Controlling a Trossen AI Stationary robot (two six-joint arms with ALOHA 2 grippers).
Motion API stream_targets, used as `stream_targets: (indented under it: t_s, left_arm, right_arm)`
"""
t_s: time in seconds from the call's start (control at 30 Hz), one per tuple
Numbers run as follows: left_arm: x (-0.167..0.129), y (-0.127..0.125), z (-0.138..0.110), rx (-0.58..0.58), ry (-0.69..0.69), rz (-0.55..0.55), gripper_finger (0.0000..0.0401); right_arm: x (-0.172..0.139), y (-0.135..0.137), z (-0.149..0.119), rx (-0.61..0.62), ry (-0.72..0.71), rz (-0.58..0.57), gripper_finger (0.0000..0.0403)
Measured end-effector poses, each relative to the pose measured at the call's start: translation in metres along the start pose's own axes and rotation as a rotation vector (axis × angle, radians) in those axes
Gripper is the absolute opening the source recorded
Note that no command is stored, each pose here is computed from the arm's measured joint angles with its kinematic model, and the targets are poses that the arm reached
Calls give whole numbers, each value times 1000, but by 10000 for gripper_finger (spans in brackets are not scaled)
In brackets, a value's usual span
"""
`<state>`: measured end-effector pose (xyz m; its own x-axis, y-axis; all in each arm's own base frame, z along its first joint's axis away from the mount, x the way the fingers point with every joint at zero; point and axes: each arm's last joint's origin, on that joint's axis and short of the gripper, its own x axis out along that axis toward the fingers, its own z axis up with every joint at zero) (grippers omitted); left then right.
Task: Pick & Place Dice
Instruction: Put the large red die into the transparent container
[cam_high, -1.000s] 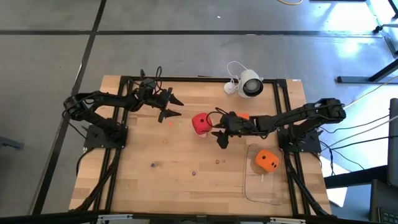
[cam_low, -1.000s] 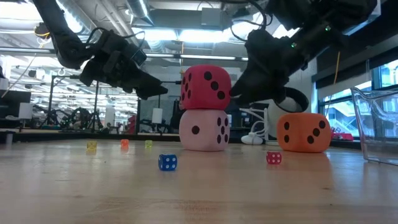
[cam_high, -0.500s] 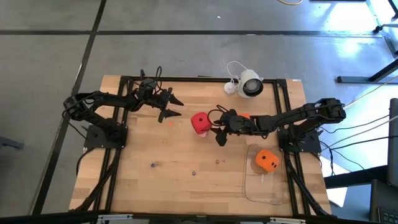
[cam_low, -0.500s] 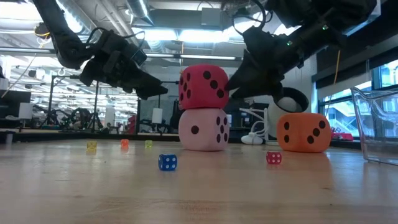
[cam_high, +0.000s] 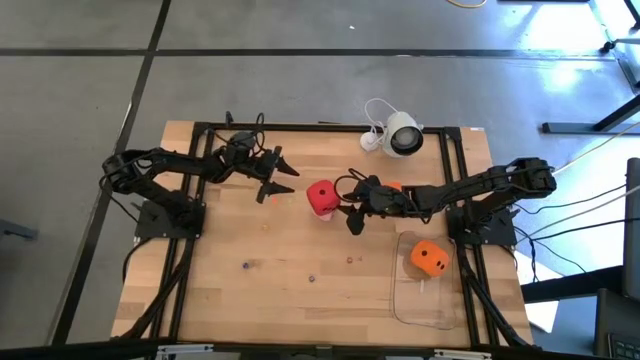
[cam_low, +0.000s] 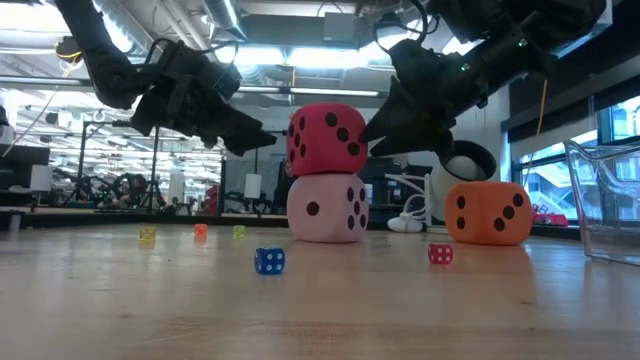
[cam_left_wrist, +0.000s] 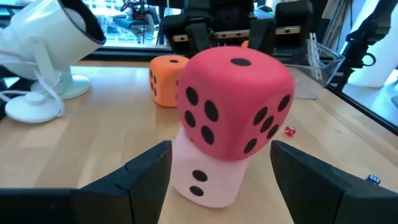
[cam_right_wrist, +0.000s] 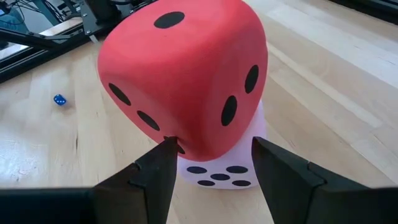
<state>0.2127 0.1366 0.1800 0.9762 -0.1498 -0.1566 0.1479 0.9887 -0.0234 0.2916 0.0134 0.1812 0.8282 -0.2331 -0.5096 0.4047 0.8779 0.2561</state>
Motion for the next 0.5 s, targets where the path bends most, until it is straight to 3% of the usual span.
stream_targets:
  t_s: [0.5]
  left_arm:
    - [17,-2,-5,-29,23,-38,267]
  right_arm:
    - [0,0,1,1,-5,3,208]
